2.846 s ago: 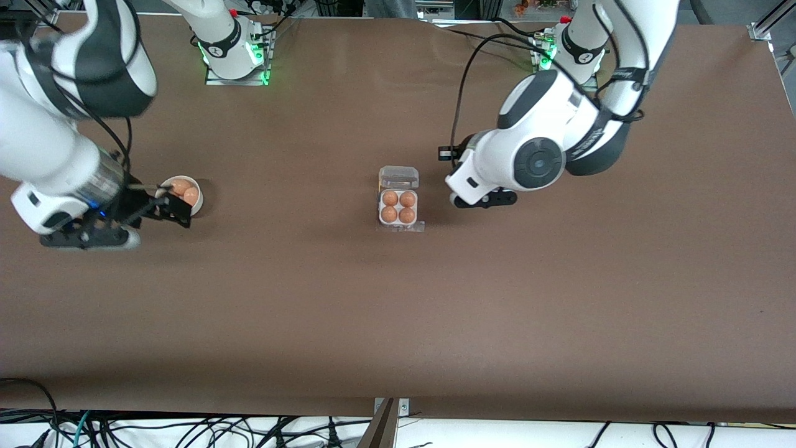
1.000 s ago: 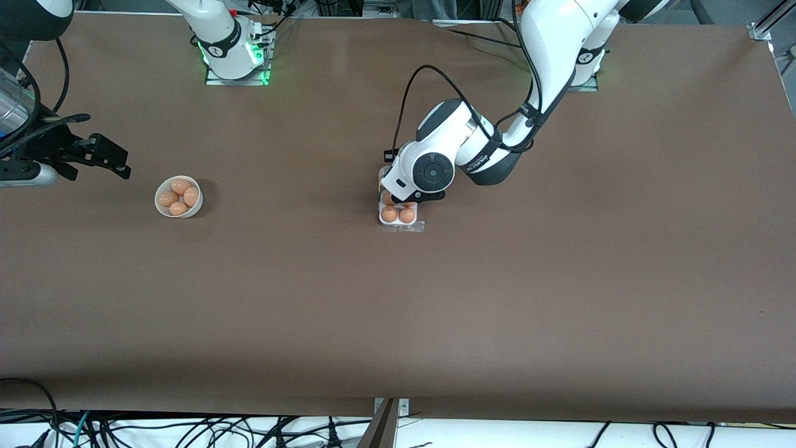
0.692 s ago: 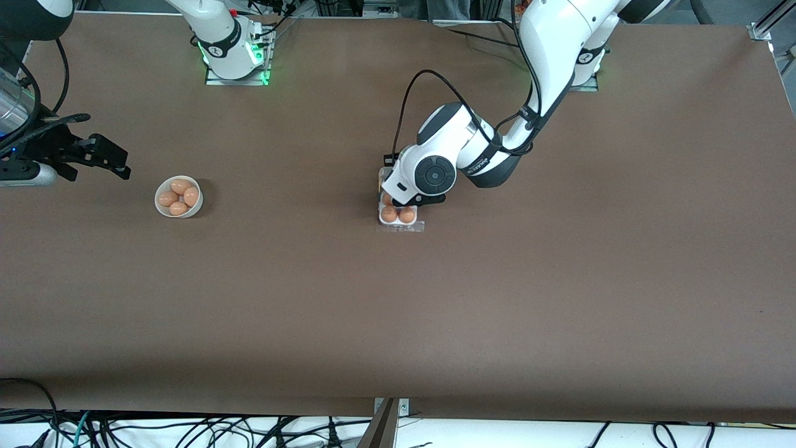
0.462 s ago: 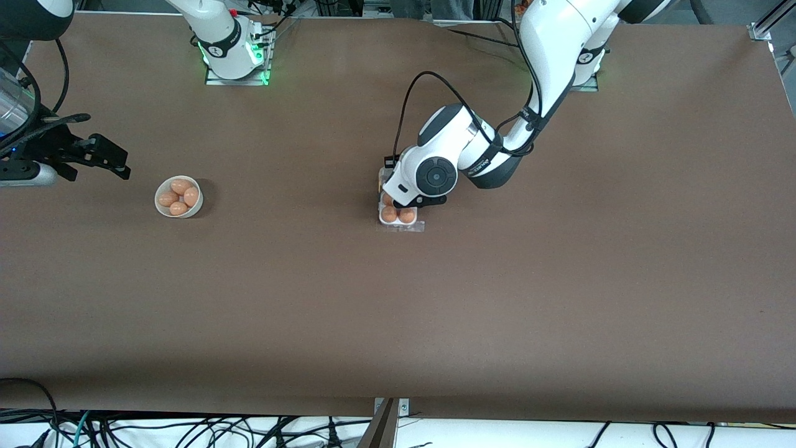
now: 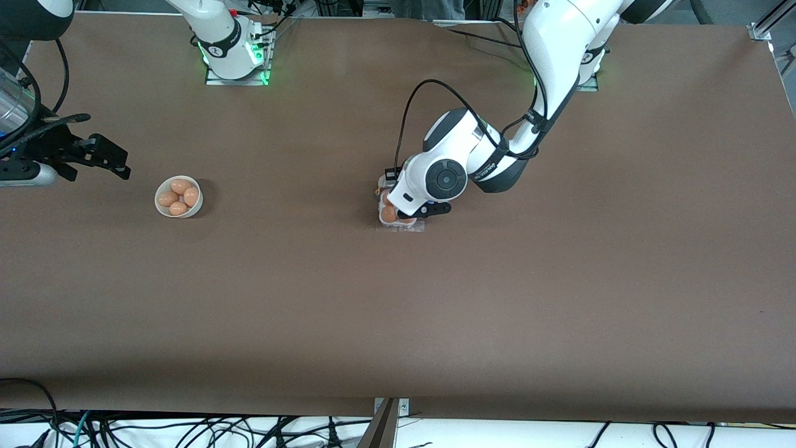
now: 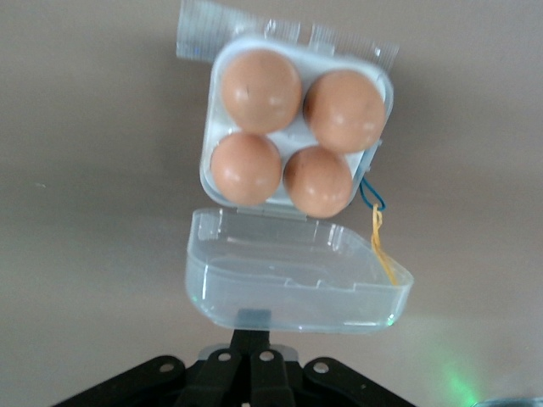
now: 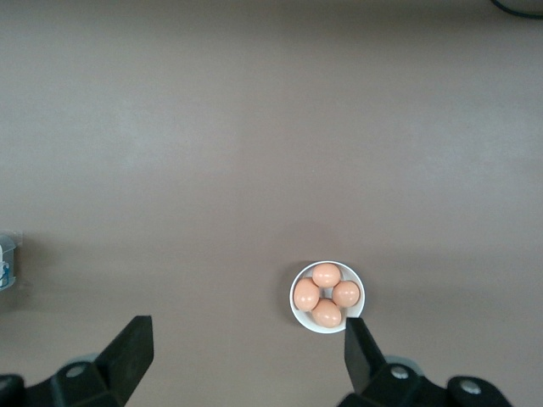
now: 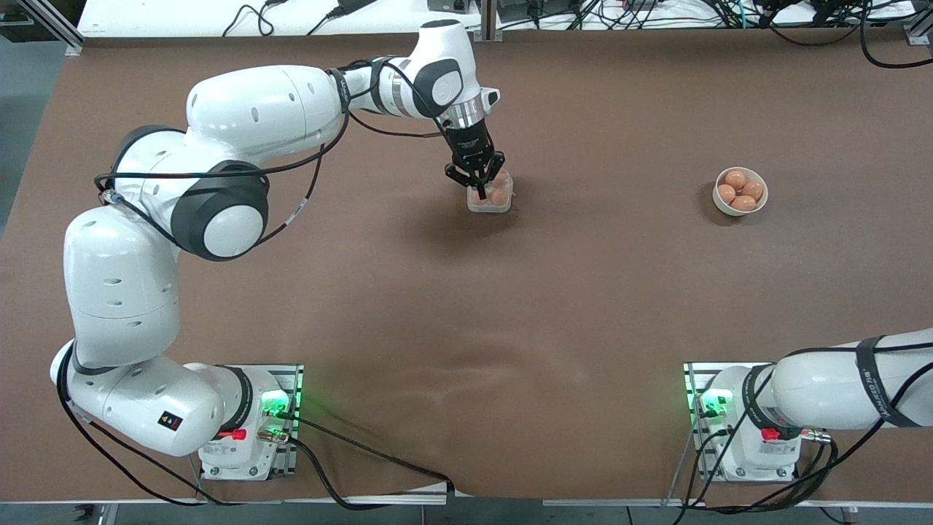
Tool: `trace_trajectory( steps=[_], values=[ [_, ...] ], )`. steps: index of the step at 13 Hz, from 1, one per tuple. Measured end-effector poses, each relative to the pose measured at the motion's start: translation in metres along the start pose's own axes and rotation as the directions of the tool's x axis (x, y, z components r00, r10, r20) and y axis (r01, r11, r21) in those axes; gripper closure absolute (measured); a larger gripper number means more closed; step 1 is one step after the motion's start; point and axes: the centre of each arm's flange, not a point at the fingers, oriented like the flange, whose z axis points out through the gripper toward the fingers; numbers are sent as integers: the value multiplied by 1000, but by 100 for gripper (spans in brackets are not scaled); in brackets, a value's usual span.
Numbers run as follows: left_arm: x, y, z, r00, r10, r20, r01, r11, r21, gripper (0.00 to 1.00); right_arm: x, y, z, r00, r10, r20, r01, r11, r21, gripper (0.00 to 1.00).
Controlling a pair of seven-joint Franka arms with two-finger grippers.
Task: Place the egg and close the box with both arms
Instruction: 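Swing the clear lid over the eggs with the left gripper, then press the lid shut and lift the left gripper away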
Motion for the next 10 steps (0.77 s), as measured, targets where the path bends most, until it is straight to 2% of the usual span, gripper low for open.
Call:
trace_trajectory(
  steps=[4,6,7,8,10],
  values=[
    [26,-13,-34,997,-41,-62,39,999,-32,96,0,0,0,1000,0,0,0,1000,0,0],
    [42,-25,-52,993,-71,-97,67,997,-44,80,0,0,0,1000,0,0,0,1000,0,0],
    [53,-35,-65,988,-89,-127,84,995,-46,79,0,0,0,1000,0,0,0,1000,0,0],
    [63,-47,-82,981,-97,-171,94,995,-28,71,0,0,0,1000,0,0,0,1000,0,0],
    [72,-65,-113,965,-59,-255,79,995,69,50,0,0,0,1000,0,0,0,1000,0,0]
  ],
)
